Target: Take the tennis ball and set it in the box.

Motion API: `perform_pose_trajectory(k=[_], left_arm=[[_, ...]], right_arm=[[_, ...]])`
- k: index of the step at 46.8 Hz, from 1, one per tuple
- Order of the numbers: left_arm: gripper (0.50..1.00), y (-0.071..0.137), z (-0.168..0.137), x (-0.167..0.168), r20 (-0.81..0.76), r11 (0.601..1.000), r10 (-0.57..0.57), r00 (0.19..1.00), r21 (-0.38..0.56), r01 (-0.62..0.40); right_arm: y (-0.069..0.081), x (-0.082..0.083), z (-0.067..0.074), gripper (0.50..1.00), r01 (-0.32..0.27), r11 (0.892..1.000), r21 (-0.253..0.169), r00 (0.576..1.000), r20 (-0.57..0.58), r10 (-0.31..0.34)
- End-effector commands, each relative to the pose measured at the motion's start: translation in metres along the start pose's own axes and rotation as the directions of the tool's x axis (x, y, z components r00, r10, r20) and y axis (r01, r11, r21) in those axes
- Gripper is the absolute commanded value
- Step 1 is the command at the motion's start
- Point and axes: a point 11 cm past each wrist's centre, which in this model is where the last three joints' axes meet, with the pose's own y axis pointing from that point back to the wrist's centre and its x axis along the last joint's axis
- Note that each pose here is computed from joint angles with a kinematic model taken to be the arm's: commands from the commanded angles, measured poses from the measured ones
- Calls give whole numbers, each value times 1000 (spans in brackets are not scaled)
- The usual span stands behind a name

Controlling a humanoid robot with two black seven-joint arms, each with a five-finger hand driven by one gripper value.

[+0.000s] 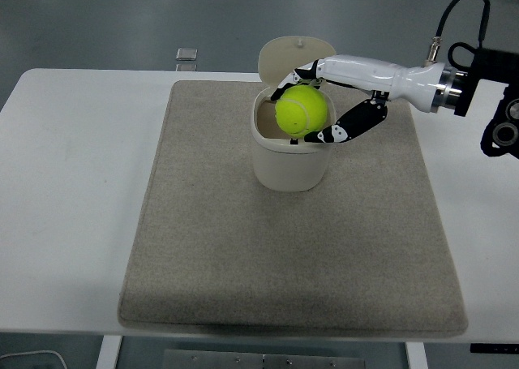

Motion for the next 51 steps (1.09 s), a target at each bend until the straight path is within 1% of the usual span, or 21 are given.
perform_pose_trajectory(k=[1, 6, 8, 10, 11, 13, 16, 21, 24, 29, 32, 34, 41, 48, 51], left_arm=[[992, 0, 0, 0, 0, 1000, 0, 1000, 0, 0], [992, 0, 0, 0, 0, 1000, 0, 1000, 0, 0], [992, 0, 0, 0, 0, 1000, 0, 1000, 0, 0], [992, 0, 0, 0, 0, 1000, 0, 1000, 0, 0], [992, 0, 0, 0, 0, 1000, 0, 1000, 0, 0], [992, 0, 0, 0, 0, 1000, 0, 1000, 0, 0], [992, 0, 0, 0, 0, 1000, 0, 1000, 0, 0], [992, 0, 0, 0, 0, 1000, 0, 1000, 0, 0], [992, 0, 0, 0, 0, 1000, 0, 1000, 0, 0], [992, 0, 0, 0, 0, 1000, 0, 1000, 0, 0], [992, 0, 0, 0, 1, 1000, 0, 1000, 0, 0], [992, 0, 0, 0, 0, 1000, 0, 1000, 0, 0], [992, 0, 0, 0, 0, 1000, 0, 1000, 0, 0], [992, 0, 0, 0, 0, 1000, 0, 1000, 0, 0], [992, 0, 0, 0, 0, 1000, 0, 1000, 0, 0]], right_arm=[[0, -3, 6, 500, -2, 1000, -23, 1000, 9, 2], [1, -2, 10, 502, -6, 999, -47, 1000, 12, 7], [0, -2, 11, 531, -8, 998, -59, 1000, 13, 8], [0, -2, 12, 549, -13, 997, -72, 1000, 13, 14], [1, -3, 13, 570, -14, 997, -78, 1000, 12, 15], [0, -4, 15, 588, -19, 996, -91, 1000, 12, 20], [-1, -7, 16, 617, -16, 995, -96, 1000, 19, 18], [-1, -8, 17, 733, -22, 995, -99, 999, 20, 24], [-1, -9, 17, 768, -23, 995, -101, 999, 23, 26], [0, -8, 18, 850, -31, 994, -105, 999, 21, 33], [1, -9, 19, 872, -31, 994, -105, 999, 22, 33], [1, -9, 19, 903, -30, 994, -104, 999, 22, 33], [1, -12, 20, 911, -25, 994, -106, 999, 28, 28], [3, -10, 20, 913, -25, 994, -106, 999, 28, 28], [6, -7, 18, 913, -27, 995, -97, 997, 63, 33]])
